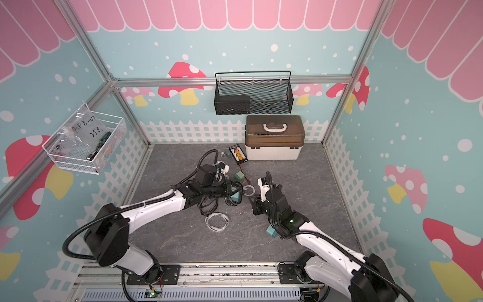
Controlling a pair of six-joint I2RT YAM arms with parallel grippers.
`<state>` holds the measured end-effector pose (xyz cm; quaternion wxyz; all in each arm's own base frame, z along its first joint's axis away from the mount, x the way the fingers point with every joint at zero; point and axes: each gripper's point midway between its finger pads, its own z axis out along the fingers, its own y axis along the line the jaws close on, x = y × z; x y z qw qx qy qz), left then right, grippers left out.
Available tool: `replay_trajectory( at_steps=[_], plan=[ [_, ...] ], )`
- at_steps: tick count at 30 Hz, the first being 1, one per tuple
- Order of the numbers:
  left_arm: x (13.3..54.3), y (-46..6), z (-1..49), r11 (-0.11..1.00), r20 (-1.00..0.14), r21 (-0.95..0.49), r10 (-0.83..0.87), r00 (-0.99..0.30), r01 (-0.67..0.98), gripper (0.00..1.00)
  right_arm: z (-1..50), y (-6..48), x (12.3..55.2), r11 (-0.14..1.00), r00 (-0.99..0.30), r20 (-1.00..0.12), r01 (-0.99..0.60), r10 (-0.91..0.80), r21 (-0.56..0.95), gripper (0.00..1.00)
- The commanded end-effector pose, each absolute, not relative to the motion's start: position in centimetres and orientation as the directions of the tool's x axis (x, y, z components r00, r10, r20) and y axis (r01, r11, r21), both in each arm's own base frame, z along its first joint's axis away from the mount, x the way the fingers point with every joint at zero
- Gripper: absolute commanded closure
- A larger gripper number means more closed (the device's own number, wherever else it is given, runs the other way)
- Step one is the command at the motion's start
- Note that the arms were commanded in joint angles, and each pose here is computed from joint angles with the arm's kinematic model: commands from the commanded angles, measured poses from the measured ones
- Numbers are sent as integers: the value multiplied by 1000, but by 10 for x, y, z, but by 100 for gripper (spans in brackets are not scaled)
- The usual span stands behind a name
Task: Pack away charging kits
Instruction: Pick up the storage bag at the center of the board.
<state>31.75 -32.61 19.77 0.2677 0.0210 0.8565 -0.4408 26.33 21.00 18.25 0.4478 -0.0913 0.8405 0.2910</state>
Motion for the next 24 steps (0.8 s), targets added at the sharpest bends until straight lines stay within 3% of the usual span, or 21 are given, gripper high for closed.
replay_trajectory(
  at_steps=[1,10,19,24],
  plan=[
    [336,-302,279,562,-635,-741,-410,-655,367,100,223,225,250,782,-510,-856,-496,92,379,71],
    [290,-242,401,497,-746,-622,-611,-265,605,100,291,289,210,640,-316,-945,-709,88,296,74],
    [234,-237,451,459,-773,-457,-629,-85,762,100,347,341,169,497,-104,-983,-852,153,168,77],
    [207,-250,462,463,-805,-344,-593,-3,817,100,369,350,163,463,-62,-976,-872,209,155,77]
  ],
)
